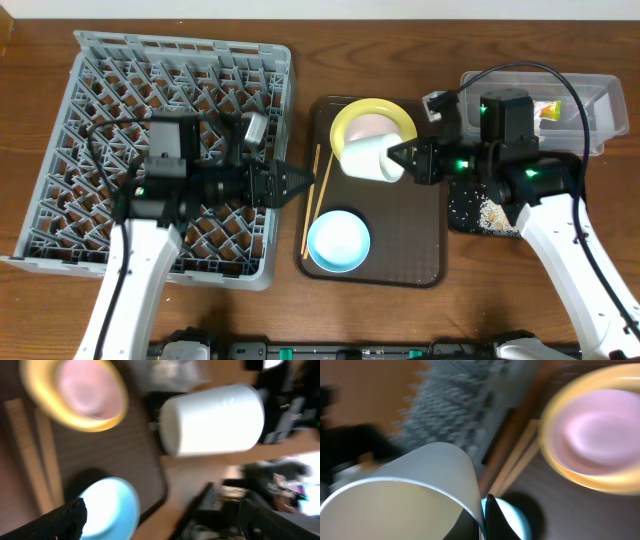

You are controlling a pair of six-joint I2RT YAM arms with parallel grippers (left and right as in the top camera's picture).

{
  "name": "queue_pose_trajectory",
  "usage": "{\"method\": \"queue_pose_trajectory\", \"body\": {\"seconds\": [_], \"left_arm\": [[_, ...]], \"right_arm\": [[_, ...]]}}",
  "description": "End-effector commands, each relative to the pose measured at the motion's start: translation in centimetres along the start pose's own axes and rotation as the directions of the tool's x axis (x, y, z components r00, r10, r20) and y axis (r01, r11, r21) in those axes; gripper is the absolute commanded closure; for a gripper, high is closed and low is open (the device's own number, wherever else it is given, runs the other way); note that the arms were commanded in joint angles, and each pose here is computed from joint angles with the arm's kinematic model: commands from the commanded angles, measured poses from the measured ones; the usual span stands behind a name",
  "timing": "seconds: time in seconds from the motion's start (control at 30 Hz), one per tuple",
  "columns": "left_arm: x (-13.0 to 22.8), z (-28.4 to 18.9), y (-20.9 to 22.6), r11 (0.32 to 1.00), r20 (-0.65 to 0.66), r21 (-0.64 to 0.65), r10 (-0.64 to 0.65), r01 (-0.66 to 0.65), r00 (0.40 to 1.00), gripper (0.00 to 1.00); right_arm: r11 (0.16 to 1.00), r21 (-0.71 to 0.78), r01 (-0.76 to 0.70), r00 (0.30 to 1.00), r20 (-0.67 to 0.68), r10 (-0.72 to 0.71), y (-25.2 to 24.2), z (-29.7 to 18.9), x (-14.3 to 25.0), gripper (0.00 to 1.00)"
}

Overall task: Sort waste into correct bins and load items into the dishwasher
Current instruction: 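Hand the white cup from the right gripper to the left gripper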

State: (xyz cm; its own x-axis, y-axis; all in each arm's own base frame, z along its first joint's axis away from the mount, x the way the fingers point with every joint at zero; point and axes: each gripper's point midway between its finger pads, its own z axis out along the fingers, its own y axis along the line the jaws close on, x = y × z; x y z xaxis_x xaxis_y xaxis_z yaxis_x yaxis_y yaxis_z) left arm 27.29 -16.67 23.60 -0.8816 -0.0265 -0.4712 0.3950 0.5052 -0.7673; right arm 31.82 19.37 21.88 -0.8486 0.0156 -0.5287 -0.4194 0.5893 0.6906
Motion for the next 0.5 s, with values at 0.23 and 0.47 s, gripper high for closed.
{"method": "queue_pose_trajectory", "body": {"seconds": [0.23,0.47], "left_arm": [[-1.2,1.9,-4.2,0.932,-0.097,0.357,-0.028,0.061,0.995,0.04],[-1.0,3.6,-7.0,0.908,-0.131,0.418,0.038,0.021,0.991,0.05]], "right_arm": [[0.939,-0.342,0.032,0.997,-0.055,-0.054,5.3,-0.6,0.4,0.99],[0.921,-0.388,0.046,0.996,-0.048,-0.070,6.2,-0.9,0.1,0.99]]}}
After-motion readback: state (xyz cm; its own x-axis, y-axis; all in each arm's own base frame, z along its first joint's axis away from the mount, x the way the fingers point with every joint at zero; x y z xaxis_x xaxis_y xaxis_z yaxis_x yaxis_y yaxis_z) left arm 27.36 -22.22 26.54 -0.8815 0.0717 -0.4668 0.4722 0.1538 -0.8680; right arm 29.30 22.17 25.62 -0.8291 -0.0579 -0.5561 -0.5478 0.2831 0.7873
